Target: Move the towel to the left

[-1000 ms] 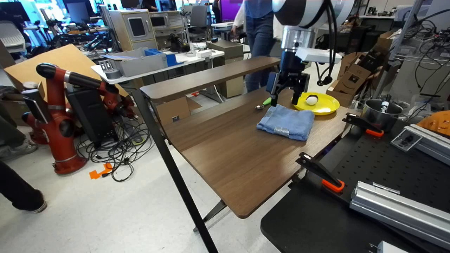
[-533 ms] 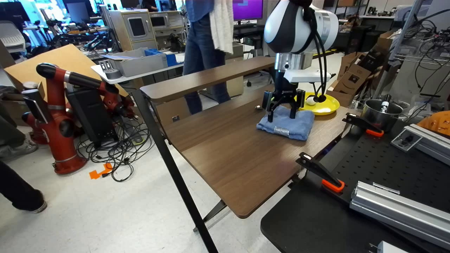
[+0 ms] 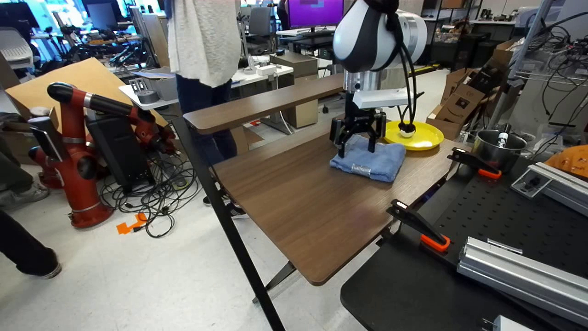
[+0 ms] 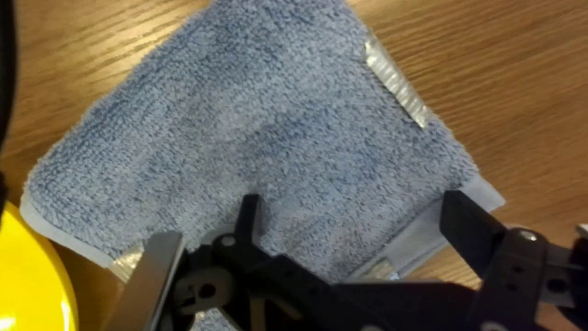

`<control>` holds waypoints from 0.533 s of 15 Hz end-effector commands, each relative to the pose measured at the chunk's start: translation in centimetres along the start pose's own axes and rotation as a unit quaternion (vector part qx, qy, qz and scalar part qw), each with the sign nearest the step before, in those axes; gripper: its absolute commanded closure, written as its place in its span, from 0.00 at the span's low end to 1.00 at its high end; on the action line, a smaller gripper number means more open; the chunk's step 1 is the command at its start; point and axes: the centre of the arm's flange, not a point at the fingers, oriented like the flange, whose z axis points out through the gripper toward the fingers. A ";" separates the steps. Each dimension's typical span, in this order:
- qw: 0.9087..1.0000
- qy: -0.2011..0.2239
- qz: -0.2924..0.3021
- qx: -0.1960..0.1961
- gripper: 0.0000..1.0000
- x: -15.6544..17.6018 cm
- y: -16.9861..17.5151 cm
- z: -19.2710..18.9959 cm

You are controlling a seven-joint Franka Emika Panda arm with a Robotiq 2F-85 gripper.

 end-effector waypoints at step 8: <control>0.999 -0.004 0.012 -0.036 0.00 0.8 -1.5 0.0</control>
